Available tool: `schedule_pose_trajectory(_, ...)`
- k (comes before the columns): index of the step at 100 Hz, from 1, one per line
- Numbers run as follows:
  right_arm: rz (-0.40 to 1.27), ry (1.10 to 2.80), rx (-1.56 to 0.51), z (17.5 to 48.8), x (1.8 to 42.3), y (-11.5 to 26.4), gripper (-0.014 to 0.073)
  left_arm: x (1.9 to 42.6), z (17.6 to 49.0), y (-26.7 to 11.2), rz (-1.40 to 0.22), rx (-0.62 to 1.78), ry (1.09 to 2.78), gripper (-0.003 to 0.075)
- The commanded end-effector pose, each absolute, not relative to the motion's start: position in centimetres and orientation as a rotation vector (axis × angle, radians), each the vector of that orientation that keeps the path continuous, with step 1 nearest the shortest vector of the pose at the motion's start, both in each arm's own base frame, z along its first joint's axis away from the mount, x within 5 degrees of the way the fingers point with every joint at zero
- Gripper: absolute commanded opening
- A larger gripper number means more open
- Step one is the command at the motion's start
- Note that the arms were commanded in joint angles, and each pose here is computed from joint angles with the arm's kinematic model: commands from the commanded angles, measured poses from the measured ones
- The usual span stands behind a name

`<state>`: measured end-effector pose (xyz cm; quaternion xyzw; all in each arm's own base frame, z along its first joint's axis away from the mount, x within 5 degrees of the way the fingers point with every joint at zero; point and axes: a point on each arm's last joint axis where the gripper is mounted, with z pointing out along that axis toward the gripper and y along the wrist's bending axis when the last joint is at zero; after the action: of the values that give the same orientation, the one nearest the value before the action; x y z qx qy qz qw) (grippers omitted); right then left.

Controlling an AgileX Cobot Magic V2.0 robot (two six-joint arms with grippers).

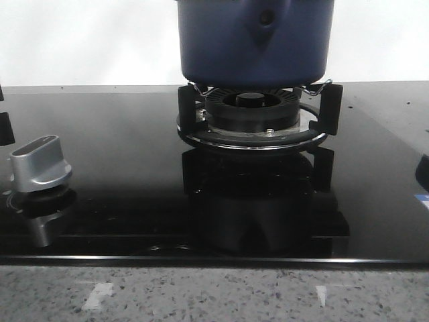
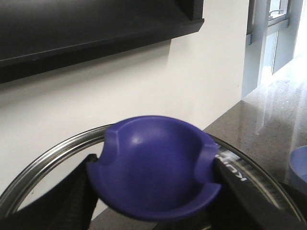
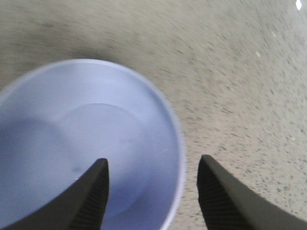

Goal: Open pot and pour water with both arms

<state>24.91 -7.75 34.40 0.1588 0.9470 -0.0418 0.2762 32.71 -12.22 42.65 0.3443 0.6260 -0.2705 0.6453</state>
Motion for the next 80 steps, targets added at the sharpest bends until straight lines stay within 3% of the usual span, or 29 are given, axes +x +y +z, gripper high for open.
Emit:
schedule_pose_trajectory(1, -0.143, 2.516, 0.458, 34.6, 25.7, -8.9, 0.0371, 30.9, 46.0, -11.8, -0.656, 0.731, 1.326, 0.0242)
schedule_pose_trajectory(30, -0.107, 2.634, 0.485, 31.2, 28.0, -9.7, 0.0335, 31.0, 45.9, -11.7, -0.642, 0.719, 1.331, 0.0242)
schedule_pose_trajectory(42, -0.095, 2.652, 0.491, 30.5, 28.5, -9.8, 0.0181, 31.2, 46.0, -11.5, -0.623, 0.699, 1.339, 0.0242)
schedule_pose_trajectory(56, -0.087, 2.656, 0.495, 30.5, 28.5, -9.7, -0.0072, 31.3, 46.0, -11.4, -0.609, 0.684, 1.345, 0.0242)
schedule_pose_trajectory(80, -0.023, 2.615, 0.515, 31.8, 28.4, -9.3, -0.0066, 31.5, 46.0, -11.3, -0.594, 0.667, 1.351, 0.0242)
